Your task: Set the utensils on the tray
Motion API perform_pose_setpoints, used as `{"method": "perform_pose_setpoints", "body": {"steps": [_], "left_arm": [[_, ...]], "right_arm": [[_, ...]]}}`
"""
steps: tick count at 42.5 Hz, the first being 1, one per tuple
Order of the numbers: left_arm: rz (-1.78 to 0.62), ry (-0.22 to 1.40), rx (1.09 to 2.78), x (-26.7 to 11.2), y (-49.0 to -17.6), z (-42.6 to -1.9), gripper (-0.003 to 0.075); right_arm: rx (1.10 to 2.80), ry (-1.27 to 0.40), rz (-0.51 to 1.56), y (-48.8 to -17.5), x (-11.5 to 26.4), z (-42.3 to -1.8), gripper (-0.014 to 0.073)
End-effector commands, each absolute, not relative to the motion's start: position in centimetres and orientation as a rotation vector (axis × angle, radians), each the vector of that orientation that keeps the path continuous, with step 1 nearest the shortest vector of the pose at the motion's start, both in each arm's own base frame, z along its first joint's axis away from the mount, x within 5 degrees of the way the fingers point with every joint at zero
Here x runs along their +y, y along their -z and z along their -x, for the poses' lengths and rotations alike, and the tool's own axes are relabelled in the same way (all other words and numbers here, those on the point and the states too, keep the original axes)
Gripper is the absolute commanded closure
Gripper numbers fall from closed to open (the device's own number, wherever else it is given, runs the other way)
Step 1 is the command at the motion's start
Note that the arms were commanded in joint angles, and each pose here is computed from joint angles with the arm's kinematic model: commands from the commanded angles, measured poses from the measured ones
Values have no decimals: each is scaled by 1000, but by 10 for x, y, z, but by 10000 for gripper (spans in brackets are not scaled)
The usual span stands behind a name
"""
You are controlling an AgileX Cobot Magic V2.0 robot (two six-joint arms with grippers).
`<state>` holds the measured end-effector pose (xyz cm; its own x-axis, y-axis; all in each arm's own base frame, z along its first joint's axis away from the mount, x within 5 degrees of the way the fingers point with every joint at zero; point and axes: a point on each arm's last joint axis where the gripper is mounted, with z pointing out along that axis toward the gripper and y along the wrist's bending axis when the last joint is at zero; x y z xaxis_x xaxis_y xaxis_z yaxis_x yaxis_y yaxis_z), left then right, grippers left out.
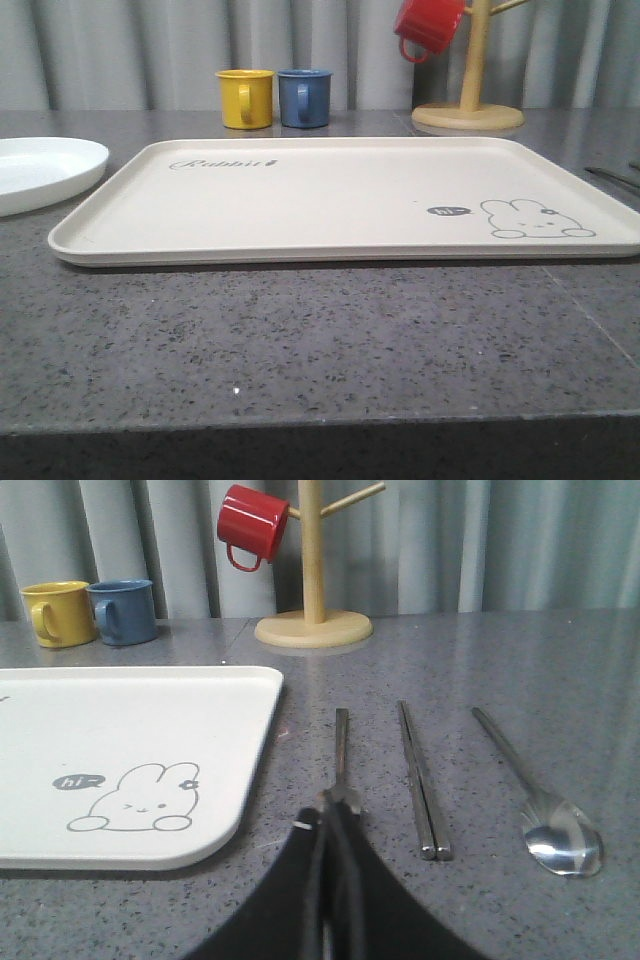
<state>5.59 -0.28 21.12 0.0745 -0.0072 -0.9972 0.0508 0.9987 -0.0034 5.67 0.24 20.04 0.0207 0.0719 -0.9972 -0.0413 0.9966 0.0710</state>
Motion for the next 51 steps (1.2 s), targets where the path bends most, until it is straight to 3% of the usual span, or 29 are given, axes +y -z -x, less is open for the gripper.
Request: {"method": "perform_pose_setpoints", "body": {"steps": [1,28,34,43,51], "left_arm": [[-25,51,1410,-3,-215,-54,741],[-36,40,1408,-3,-215,-54,741],[-23,54,1330,-3,-225,-52,741],[-55,6,1280,-1,-286,-34,741],[-63,-42,1285,1,-356,-15,741]], "right_arm": [[1446,-80,-21,-209,2,-55,662],[1446,-80,-21,-209,2,-55,662],[1407,-81,-22,-217,2,-54,662],[1364,-91,-11,-278,2,-37,662],[1461,-96,0,-335,3,-33,662]]}}
